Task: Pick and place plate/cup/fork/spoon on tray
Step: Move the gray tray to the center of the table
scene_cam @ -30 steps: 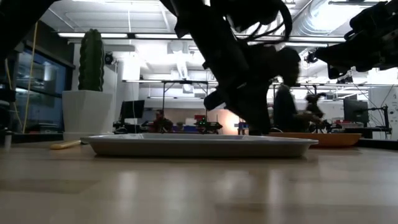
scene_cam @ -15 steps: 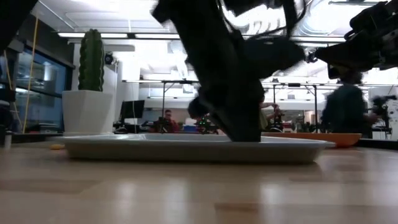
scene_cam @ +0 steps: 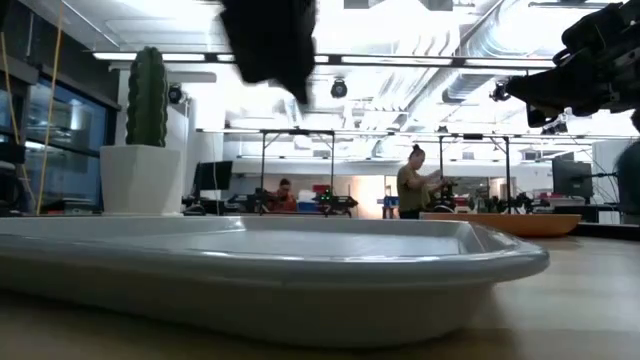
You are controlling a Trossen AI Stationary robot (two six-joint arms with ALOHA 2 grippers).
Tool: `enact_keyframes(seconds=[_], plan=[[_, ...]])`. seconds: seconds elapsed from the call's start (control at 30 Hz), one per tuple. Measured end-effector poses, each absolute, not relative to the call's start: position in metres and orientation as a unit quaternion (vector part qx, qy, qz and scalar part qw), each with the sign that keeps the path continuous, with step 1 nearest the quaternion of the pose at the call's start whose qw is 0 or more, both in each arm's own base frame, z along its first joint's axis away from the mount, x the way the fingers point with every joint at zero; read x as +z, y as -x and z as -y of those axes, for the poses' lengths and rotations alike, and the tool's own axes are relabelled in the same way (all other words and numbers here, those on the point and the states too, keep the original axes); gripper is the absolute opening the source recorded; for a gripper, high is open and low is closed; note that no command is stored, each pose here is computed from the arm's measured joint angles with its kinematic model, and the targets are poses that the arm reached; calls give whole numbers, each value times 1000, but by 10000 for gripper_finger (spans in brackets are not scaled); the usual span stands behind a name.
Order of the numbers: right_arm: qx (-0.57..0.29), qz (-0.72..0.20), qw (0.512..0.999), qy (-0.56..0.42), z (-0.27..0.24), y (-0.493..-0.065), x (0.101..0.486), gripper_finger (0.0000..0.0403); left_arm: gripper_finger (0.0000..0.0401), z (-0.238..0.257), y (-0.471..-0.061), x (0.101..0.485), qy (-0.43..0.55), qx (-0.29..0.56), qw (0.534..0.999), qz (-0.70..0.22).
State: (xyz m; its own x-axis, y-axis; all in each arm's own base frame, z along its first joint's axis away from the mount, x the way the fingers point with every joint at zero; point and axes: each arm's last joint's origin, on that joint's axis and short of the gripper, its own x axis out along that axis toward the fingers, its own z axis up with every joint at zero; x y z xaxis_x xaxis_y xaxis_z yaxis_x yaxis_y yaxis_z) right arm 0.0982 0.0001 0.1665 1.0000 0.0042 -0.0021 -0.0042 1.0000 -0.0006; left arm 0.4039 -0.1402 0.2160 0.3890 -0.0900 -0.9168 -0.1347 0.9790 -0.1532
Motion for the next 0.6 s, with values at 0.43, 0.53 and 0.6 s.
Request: enact_keyframes(seconds=[0.43,0.53,0.6], plan=[[5,240,961,-139,2,-87,211,0,0,77,-310,338,230,139,941,-207],[12,382,895,-228,4,-70,234,0,0,74,-288,323,297,109,941,-119],[-12,428,868,-252,7,-64,239,0,0,73,-277,315,321,90,940,-71]])
